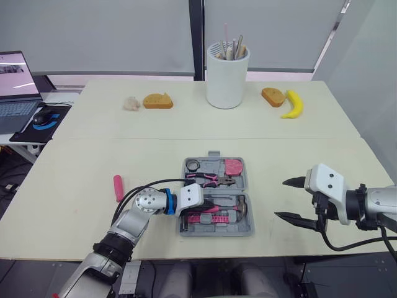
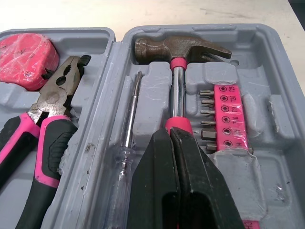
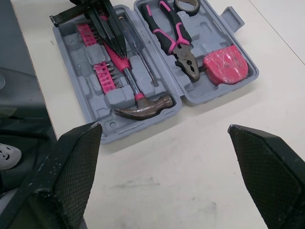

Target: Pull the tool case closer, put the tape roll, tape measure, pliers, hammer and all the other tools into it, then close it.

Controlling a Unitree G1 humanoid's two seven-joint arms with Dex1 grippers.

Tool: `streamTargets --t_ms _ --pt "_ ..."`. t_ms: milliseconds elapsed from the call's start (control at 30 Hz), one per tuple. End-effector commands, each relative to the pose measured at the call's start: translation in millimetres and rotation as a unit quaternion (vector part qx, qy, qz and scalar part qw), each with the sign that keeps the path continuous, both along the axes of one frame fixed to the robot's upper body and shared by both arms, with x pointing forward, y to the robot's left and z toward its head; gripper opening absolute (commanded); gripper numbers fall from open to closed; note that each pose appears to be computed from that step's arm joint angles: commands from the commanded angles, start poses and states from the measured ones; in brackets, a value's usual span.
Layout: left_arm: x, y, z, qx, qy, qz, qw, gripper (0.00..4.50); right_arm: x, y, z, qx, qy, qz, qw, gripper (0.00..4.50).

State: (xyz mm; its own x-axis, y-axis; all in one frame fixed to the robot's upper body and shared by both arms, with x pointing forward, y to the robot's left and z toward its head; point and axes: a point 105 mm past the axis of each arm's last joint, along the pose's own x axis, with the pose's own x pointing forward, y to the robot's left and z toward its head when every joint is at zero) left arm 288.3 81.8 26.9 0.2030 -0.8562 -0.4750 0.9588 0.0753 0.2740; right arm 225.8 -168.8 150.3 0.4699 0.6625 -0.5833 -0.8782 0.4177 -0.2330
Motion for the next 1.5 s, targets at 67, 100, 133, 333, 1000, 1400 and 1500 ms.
streamTargets --t_ms 67,100,133,333,1000,1400,1500 --pt "-10.2 7.6 -31.4 0.055 0.025 -0.009 0.998 0.02 -1.1 2.4 9.3 -0.004 -0.022 0.007 1.0 4.5" --pt "-10.3 6.5 -28.5 0.045 0.024 -0.011 0.999 0.02 -1.3 2.3 8.8 -0.004 -0.022 0.007 1.0 4.5" --pt "-10.4 4.4 -23.3 0.027 0.024 -0.012 0.999 0.02 -1.2 1.9 8.2 -0.004 -0.022 0.006 1.0 4.5" --pt "6.7 13.9 47.7 -0.08 -0.006 0.028 0.996 0.02 16.2 -7.9 9.8 0.009 -0.052 -0.01 0.999 4.5" --pt "-42.4 308.4 147.7 -0.007 0.022 0.451 0.892 4.48 50.5 -101.0 33.2 0.017 -0.069 -0.097 0.993 4.5" --pt "-60.1 331.7 140.8 0.001 0.017 0.488 0.873 4.48 48.8 -109.8 15.7 0.027 -0.049 -0.111 0.992 4.5" --pt "-50.1 326.5 143.3 -0.006 -0.01 0.483 0.875 4.48 50.7 -109.7 16.2 0.023 -0.056 -0.115 0.991 4.5"
